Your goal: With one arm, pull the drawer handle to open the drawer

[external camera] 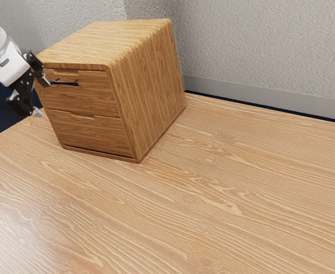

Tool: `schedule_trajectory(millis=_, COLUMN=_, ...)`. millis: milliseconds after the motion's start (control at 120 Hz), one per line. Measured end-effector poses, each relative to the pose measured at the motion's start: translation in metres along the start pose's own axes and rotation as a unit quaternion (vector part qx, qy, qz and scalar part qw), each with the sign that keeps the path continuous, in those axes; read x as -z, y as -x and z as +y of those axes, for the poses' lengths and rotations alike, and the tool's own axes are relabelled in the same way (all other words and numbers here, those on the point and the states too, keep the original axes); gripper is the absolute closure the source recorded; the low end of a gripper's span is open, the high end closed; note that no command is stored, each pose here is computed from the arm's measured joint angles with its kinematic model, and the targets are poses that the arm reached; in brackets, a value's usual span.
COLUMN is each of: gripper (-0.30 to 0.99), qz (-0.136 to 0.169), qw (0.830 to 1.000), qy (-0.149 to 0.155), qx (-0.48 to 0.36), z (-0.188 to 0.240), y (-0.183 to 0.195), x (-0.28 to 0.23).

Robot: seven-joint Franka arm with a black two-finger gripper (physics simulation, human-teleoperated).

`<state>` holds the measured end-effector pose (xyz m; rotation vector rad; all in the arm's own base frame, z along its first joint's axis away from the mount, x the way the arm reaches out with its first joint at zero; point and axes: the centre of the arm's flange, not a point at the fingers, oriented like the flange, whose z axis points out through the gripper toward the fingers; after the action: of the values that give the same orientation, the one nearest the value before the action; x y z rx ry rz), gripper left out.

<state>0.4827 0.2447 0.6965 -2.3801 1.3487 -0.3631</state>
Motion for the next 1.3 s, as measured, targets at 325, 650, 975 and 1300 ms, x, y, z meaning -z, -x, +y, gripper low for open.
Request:
schedule_trajectory(millis=325, gripper=0.00, qz=-0.003, qw=1.000, qy=-0.001, qx=-0.021, z=-0.028, y=0.013, x=-0.034)
schedule_trajectory(millis=650, gripper=0.00, qz=-0.003, qw=1.000, qy=-0.012, qx=-0.023, z=-0.044, y=0.039, x=-0.034)
schedule_trajectory(millis=975, gripper=0.00, qz=0.004, qw=0.999, qy=-0.009, qx=-0.033, z=-0.062, y=0.035, x=-0.062)
schedule_trajectory(millis=1300, gripper=0.00, qz=0.007, qw=0.999, qy=0.005, qx=-0.038, z=-0.061, y=0.040, x=-0.082)
